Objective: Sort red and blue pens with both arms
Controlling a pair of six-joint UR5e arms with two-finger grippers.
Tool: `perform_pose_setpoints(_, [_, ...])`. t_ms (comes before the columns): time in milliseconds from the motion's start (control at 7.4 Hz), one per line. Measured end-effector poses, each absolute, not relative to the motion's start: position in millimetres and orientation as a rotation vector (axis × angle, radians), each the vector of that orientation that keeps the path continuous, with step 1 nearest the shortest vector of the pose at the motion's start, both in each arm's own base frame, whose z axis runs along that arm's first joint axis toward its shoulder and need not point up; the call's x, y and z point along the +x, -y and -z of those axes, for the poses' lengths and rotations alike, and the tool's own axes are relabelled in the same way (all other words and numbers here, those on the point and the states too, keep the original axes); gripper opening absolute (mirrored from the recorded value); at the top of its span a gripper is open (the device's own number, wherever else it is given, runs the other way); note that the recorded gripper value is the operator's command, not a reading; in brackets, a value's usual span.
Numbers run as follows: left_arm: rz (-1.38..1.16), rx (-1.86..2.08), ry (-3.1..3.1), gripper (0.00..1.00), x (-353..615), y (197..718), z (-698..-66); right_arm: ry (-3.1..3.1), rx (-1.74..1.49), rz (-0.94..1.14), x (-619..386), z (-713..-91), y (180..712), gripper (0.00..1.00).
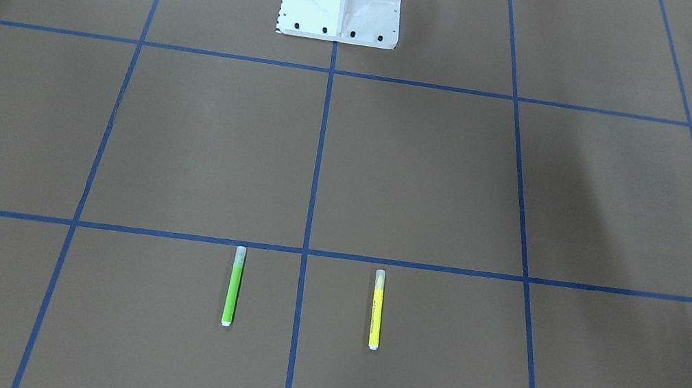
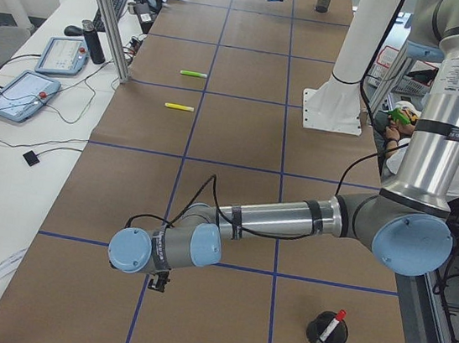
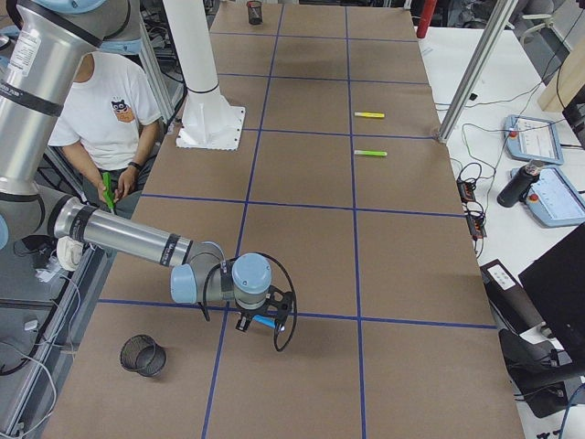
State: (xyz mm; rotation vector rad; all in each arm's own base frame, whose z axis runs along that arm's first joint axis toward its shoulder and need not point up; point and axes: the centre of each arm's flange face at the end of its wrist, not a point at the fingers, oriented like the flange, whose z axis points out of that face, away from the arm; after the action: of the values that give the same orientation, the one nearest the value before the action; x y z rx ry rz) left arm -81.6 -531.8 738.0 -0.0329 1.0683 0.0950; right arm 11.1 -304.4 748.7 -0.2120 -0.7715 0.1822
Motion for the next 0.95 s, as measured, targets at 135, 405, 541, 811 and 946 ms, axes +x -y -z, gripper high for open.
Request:
perform_pose_setpoints(135, [-0.095, -0.034, -1.068, 1.0, -81.4, 531.4, -738.3, 0.73, -0.208, -0.147, 24.9, -753.1, 310.2, 0.0])
perform_pose_setpoints(405, [-0.095, -0.034, -1.068, 1.0, -81.4, 531.1, -738.6, 0.646, -0.221, -0.07, 60.7, -754.1, 324.5, 0.0])
perform_pose_setpoints(541, [-0.095, -0.034, -1.068, 1.0, -81.4, 531.1, -738.7, 0.63, -0.242, -0.035, 77.5, -753.6, 327.0, 0.0])
perform_pose_setpoints(811, [-0.094, -0.034, -1.068, 1.0, -81.4, 531.1, -738.6, 0.627, -0.284, -0.019, 97.3, -757.7, 316.9, 0.0])
perform_pose_setpoints(946, [-0.092, -0.034, -1.072, 1.0, -81.2, 531.2, -738.3, 0.635, -0.314, -0.022, 103.9, -762.5, 305.5, 0.0])
